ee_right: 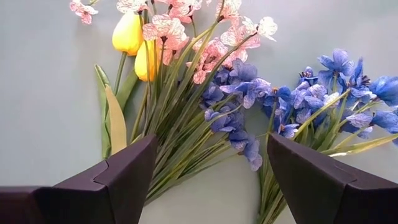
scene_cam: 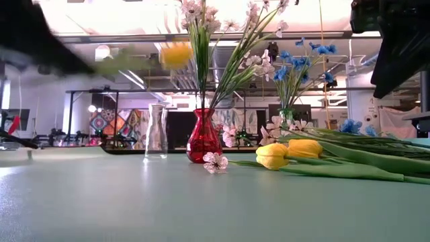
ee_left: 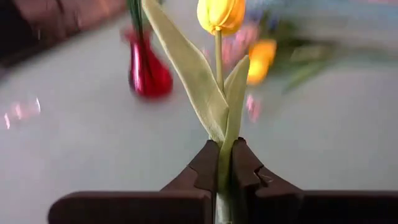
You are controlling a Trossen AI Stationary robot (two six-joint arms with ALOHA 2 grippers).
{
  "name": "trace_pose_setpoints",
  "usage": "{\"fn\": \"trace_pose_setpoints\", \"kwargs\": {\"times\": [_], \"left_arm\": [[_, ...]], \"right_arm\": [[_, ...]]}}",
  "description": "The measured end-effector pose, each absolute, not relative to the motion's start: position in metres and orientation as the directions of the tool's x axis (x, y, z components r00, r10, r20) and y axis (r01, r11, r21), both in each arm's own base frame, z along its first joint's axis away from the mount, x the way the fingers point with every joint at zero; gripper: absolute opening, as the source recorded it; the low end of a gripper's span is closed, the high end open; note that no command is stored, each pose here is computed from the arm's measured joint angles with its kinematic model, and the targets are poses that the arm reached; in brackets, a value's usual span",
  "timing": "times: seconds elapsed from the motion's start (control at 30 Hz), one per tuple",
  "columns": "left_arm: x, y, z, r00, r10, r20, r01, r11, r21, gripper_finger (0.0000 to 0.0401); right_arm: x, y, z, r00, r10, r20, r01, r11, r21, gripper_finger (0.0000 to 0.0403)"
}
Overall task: Sort flowers into vase by color
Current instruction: Put the yellow tulip into the transparent vase
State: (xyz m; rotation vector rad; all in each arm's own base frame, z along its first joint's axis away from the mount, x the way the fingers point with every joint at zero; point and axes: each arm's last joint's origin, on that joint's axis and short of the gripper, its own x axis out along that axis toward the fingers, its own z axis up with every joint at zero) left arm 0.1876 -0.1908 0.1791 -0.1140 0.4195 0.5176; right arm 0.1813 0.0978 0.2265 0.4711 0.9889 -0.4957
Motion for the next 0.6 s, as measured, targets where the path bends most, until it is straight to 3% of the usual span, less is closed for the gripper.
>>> {"fn": "trace_pose_setpoints", "kwargs": {"times": [0.17,0.3,0.4,0.5,0.6], "left_arm": [[0.162,-0.197,0.221,0.874,0.447,-0.191,-0.457,0.889,-0.011,0.0],[0.144,-0.191,0.253,0.87,0.494,-0.012,-0.494,0.869,-0.03,0.0],[0.145,-0.173,0.272,0.844,0.537,-0.002,-0.534,0.839,-0.104,0.0],[0.16,-0.143,0.289,0.761,0.649,0.001,-0.629,0.737,-0.246,0.0],[0.172,-0.118,0.301,0.683,0.73,-0.01,-0.717,0.668,-0.201,0.0]], "right_arm": [[0.184,0.099,0.228,0.481,-0.164,-0.861,0.572,0.803,0.167,0.0297],[0.185,0.1,0.228,0.492,-0.158,-0.856,0.566,0.805,0.176,0.0297],[0.186,0.1,0.229,0.503,-0.156,-0.85,0.558,0.81,0.182,0.0297],[0.189,0.101,0.23,0.537,-0.163,-0.828,0.547,0.814,0.195,0.0297],[0.192,0.102,0.232,0.567,-0.162,-0.808,0.528,0.824,0.205,0.0297]]}}
